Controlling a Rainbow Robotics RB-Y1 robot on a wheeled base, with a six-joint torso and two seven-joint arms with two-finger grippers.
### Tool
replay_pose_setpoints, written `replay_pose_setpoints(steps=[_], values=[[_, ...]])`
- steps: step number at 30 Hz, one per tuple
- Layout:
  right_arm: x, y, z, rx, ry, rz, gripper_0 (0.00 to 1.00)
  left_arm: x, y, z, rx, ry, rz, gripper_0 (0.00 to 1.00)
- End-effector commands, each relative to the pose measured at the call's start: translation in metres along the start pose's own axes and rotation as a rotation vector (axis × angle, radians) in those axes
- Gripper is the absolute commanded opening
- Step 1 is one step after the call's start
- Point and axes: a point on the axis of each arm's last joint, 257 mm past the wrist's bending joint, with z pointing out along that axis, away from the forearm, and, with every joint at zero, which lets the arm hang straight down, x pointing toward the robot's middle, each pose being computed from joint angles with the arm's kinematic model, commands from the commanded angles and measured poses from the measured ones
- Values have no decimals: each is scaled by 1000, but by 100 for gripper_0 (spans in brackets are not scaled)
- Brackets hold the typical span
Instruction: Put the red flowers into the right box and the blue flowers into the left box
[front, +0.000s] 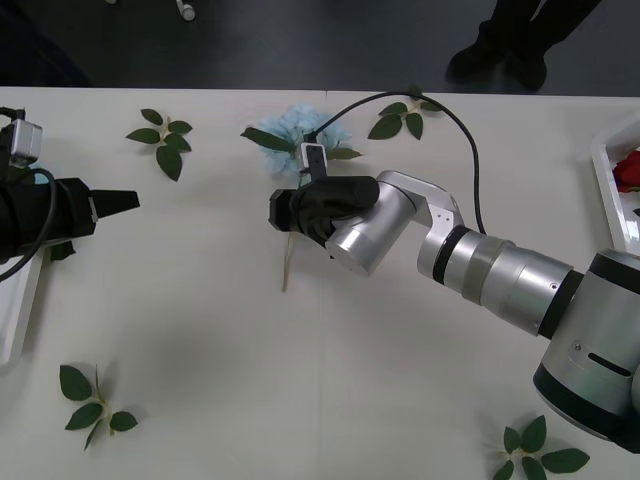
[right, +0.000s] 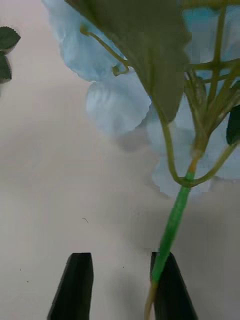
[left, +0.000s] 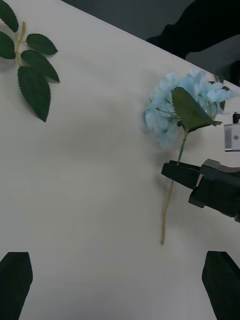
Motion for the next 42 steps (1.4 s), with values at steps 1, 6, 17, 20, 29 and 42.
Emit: replay_pose_setpoints(steps=[1, 6, 17, 20, 29, 42], values=[[-25, 25, -3, -40, -33, 36, 0, -17, -31, -8, 80, -33, 32, 100], [-28, 21, -4, -34, -36, 36, 0, -15, -49, -14, 158, -30, 128, 100], [-71, 9, -46, -93, -75, 59, 0, -18, -67, -28, 253, -73, 340, 100], [-87, 5, -73, -105, -69, 65, 0, -20, -67, -31, 259, -87, 400, 100], [-113, 8, -172, -133, 45, 100, 0, -13, -78, -37, 479, -161, 460, 100], [-91, 35, -270, -300, 209, -223, 0, -11, -114, -55, 666, -217, 630, 100]])
